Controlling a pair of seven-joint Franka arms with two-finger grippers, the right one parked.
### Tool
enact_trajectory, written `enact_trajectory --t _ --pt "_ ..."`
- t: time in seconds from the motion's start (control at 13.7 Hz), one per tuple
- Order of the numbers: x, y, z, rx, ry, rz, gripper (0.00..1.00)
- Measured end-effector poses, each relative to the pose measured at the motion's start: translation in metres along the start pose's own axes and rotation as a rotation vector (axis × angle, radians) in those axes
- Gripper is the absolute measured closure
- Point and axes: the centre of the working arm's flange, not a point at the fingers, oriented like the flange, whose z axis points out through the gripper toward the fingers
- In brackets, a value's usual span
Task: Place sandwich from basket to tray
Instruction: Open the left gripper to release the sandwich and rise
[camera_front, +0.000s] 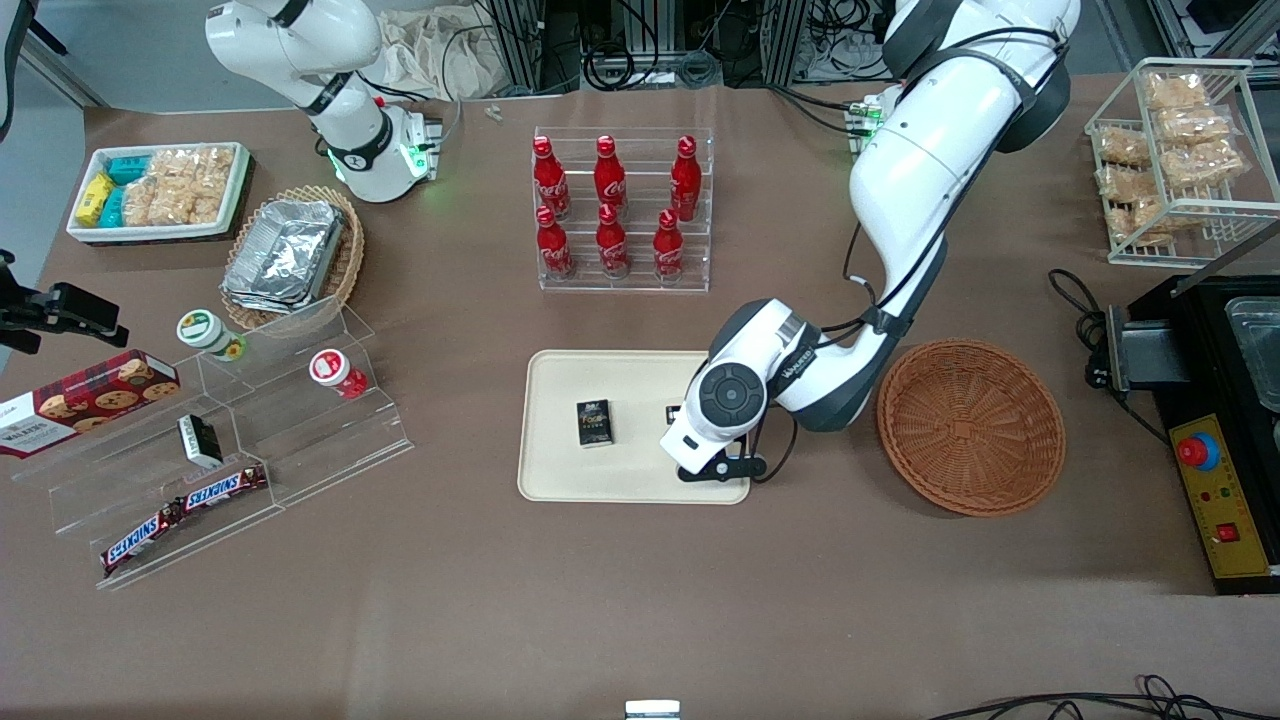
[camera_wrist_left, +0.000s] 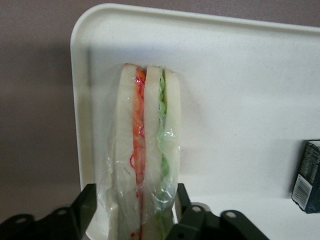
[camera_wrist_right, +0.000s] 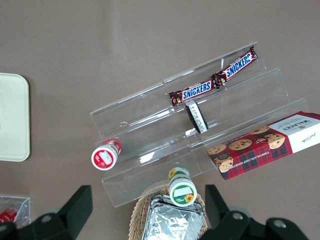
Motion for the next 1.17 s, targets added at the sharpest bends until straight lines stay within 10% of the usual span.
enact_trajectory --t 0.15,0.66,1.17 --pt "0.003 -0.003 -0.001 0.0 0.003 -0.008 0.02" --pt "0.022 -0.026 -0.058 -0.019 0.073 -0.139 0.0" --pt "0.006 -0.196 -0.245 0.04 0.006 -0.075 0.0"
